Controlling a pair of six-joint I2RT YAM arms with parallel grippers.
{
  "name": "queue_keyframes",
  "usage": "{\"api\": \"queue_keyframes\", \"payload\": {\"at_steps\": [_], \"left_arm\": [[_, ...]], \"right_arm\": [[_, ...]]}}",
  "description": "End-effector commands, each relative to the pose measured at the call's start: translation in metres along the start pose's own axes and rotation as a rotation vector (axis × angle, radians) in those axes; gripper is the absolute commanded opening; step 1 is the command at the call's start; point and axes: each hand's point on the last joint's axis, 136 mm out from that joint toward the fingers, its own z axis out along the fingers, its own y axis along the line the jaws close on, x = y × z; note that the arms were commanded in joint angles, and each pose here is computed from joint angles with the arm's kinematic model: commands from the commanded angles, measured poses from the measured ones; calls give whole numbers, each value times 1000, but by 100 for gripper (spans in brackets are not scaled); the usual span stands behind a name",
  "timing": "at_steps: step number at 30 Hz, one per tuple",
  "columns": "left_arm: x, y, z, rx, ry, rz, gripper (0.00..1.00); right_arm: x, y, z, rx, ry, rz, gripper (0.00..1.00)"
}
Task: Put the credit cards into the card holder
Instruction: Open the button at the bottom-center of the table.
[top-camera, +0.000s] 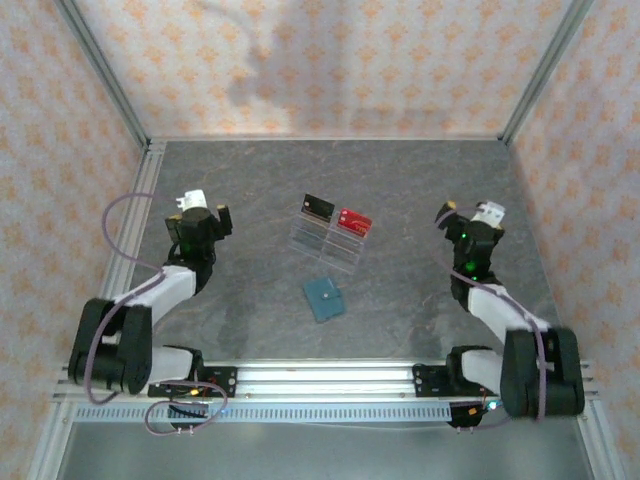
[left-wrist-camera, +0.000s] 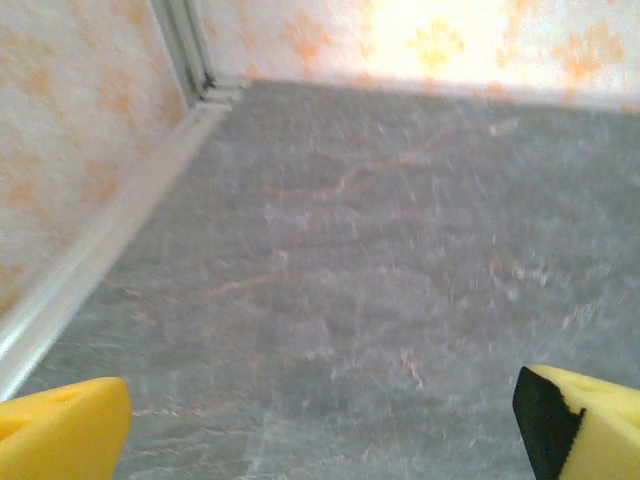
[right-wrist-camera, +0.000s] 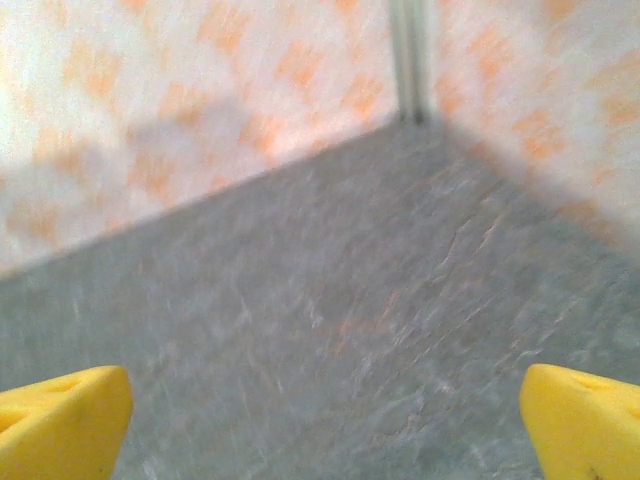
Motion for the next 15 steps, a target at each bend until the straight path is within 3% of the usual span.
{"api": "queue_keyframes", "payload": {"at_steps": [1, 3, 6, 11, 15], "left_arm": [[7, 22, -19, -109, 132, -11, 100], [4, 24, -30, -111, 203, -35, 100], [6, 23, -48, -104, 346, -72, 100], [18, 16, -86, -36, 481, -182, 100], [41, -1, -115, 98, 580, -241, 100]], "right_arm": [[-23, -20, -19, 159, 93, 79, 99], [-36, -10, -25, 126, 128, 57, 99], [-56, -44, -54, 348, 89, 314, 99], [-54, 4, -57, 89, 226, 323, 99], [-36, 20, -58, 45, 409, 259, 99]]}}
